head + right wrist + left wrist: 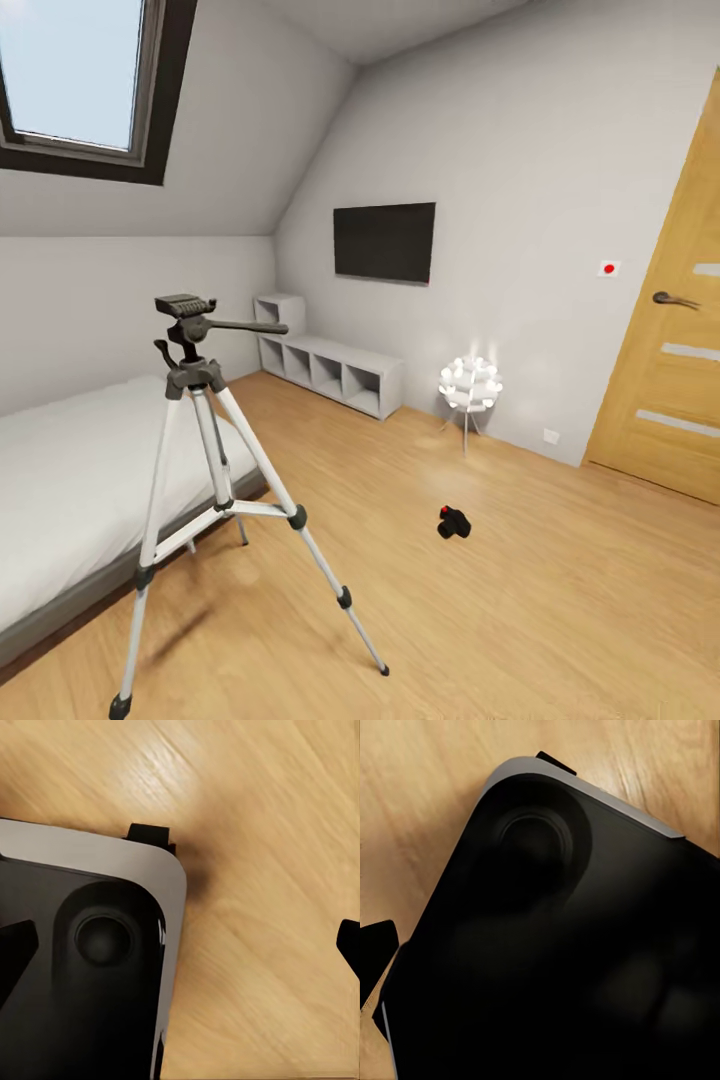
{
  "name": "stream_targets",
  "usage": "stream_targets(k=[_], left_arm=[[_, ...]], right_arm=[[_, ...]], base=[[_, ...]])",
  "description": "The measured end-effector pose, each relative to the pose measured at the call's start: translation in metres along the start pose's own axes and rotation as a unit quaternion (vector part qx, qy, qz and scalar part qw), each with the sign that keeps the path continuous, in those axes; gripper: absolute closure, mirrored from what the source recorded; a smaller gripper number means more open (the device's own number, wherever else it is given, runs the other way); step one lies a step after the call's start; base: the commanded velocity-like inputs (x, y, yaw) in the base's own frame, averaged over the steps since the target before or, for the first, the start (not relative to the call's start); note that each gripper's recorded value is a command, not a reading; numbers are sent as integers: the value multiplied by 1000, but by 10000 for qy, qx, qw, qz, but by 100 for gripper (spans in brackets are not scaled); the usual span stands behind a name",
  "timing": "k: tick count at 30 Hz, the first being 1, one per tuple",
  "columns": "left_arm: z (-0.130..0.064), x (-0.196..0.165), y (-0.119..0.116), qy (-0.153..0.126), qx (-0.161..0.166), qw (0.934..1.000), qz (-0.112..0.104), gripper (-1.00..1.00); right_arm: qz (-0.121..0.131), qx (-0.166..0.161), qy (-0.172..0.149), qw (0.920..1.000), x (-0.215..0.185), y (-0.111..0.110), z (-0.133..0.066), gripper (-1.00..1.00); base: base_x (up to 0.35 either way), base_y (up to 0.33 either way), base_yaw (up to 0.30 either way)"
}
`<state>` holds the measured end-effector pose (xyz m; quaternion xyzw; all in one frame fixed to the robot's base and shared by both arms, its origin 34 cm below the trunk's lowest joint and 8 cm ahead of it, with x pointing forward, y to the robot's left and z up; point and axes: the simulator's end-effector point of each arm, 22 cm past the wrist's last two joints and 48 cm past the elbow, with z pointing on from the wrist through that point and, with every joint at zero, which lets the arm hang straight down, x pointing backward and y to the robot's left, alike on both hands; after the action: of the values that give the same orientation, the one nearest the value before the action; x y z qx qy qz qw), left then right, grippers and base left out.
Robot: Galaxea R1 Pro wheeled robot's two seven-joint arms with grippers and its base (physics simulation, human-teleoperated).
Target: Attach the digital camera to the camera tripod in the bedroom.
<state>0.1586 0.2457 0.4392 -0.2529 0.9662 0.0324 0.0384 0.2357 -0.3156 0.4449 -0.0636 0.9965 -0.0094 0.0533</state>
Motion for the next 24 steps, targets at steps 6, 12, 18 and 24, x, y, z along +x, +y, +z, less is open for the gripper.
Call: stream_targets(k=[6,12,18,24], left_arm=[[0,-1,0,7,4,10000,4,-100],[0,-5,-3,-19,41,10000,-2,-100],[0,-10,-4,-89,47,9999,-27,-100],[0,-10,-2,-99,26,9999,-109,-100]], right_arm=[[-1,-3,-1,10000,0,1,0,-100],[3,-8,-4,10000,0,1,0,-100],[35,16,-12,10000,0,-2,0,-100],[64,35,-16,10000,0,-6,0,-100]], base=[[0,0,-281],[0,0,-281],[0,0,-281],[0,0,-281]])
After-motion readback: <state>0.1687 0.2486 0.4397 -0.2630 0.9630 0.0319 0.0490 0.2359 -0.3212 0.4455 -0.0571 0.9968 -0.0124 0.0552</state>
